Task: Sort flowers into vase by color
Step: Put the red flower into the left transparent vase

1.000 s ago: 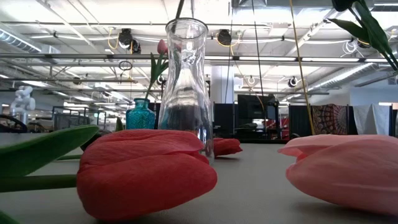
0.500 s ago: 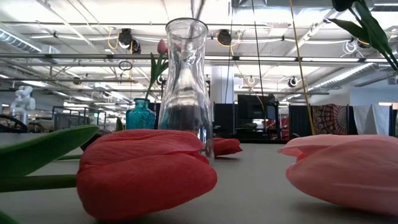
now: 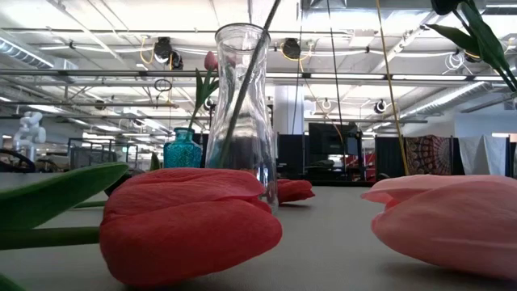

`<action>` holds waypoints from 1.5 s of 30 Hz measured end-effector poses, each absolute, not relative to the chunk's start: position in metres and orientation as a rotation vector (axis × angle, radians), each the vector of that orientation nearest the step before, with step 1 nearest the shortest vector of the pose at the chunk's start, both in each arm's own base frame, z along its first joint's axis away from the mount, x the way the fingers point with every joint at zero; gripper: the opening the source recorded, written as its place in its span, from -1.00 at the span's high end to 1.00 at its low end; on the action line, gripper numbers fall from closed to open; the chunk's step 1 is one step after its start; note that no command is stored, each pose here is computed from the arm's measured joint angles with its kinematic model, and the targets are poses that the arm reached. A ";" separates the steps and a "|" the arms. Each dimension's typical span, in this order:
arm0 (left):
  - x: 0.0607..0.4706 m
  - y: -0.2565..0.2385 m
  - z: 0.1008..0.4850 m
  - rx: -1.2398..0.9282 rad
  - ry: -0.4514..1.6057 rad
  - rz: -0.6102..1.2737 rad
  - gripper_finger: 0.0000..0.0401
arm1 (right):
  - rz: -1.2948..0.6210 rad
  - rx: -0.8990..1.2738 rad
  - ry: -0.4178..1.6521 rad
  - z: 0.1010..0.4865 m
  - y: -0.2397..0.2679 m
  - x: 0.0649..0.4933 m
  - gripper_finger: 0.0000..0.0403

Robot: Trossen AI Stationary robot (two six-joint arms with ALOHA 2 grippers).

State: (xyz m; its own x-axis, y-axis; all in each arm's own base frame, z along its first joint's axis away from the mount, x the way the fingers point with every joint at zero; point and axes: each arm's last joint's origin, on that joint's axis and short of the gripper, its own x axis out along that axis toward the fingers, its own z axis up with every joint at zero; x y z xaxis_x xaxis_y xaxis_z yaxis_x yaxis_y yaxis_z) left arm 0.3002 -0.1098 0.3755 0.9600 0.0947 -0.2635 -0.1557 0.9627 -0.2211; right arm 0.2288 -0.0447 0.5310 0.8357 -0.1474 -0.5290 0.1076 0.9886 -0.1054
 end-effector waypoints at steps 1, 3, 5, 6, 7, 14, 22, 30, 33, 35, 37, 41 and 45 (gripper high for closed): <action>0.297 -0.108 0.373 -0.257 0.287 0.155 0.34 | -0.137 -0.072 0.566 0.531 -0.045 0.229 0.08; 0.288 -0.102 0.368 -0.300 0.366 0.219 0.34 | -0.137 -0.072 0.566 0.531 -0.045 0.229 0.08; 0.279 -0.096 0.362 -0.354 0.448 0.283 0.34 | -0.136 -0.076 0.566 0.531 -0.045 0.229 0.08; 0.275 -0.093 0.359 -0.380 0.492 0.316 0.34 | -0.135 -0.079 0.566 0.531 -0.045 0.229 0.08; 0.271 -0.090 0.355 -0.402 0.535 0.351 0.34 | -0.135 -0.079 0.566 0.531 -0.045 0.229 0.08; 0.263 -0.077 0.333 -0.468 0.775 0.463 0.34 | -0.134 -0.079 0.566 0.531 -0.045 0.229 0.08; 0.284 -0.087 0.305 -0.339 0.989 0.269 0.34 | -0.135 -0.075 0.566 0.531 -0.045 0.229 0.08; 0.305 -0.098 0.269 -0.309 1.142 0.203 0.34 | -0.137 -0.048 0.564 0.531 -0.045 0.229 0.08; 0.310 -0.102 0.258 -0.300 1.189 0.188 0.34 | -0.138 -0.049 0.564 0.531 -0.045 0.229 0.08; 0.312 -0.105 0.251 -0.289 1.210 0.190 0.34 | -0.138 -0.048 0.564 0.531 -0.045 0.229 0.08; 0.314 -0.108 0.245 -0.279 1.226 0.191 0.34 | -0.138 -0.048 0.564 0.531 -0.045 0.229 0.08; 0.316 -0.110 0.238 -0.276 1.242 0.199 0.34 | -0.138 -0.050 0.564 0.531 -0.045 0.229 0.08; 0.315 -0.109 0.235 -0.296 1.248 0.220 0.34 | -0.137 -0.051 0.564 0.531 -0.045 0.229 0.08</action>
